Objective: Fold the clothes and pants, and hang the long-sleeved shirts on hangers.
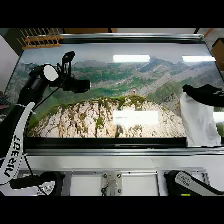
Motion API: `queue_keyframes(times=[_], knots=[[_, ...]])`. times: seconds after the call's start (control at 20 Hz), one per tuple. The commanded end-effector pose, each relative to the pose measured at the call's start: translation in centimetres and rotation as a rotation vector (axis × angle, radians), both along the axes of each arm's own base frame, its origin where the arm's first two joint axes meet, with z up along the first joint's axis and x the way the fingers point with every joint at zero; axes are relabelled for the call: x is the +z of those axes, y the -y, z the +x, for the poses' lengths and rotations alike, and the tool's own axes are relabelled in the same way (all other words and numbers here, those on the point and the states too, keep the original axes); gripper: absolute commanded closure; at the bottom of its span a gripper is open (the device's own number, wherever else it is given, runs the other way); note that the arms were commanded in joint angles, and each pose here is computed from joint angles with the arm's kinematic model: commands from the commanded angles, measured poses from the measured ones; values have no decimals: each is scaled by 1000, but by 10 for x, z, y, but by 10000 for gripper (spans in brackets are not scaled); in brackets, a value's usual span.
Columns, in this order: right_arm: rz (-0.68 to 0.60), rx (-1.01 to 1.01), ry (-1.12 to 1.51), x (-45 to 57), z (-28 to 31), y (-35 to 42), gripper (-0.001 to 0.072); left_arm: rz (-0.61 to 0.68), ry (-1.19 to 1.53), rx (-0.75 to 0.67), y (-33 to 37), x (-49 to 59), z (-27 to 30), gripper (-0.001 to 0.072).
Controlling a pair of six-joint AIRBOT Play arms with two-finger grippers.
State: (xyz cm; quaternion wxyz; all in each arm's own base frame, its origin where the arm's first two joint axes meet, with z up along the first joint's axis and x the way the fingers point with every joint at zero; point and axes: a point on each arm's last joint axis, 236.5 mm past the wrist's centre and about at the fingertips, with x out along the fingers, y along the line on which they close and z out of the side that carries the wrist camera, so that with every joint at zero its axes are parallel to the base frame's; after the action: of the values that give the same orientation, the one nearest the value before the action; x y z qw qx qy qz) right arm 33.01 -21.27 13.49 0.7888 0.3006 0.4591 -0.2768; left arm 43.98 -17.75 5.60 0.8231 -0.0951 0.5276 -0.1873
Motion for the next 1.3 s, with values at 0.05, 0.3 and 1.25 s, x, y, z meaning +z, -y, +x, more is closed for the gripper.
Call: queue_keyframes(times=[0.05, 0.3, 1.25], knots=[[-29, -53, -250, -59, -74, -2, 696, 0, -1, 0, 0, 0, 0, 703], [-5, -46, -331, -102, -94, -9, 696, 5, -18, -8, 0, -2, -4, 702], [-61, 695, 317, 14, 38, -211, 29, 6, -19, -11, 0, -2, -5, 703]])
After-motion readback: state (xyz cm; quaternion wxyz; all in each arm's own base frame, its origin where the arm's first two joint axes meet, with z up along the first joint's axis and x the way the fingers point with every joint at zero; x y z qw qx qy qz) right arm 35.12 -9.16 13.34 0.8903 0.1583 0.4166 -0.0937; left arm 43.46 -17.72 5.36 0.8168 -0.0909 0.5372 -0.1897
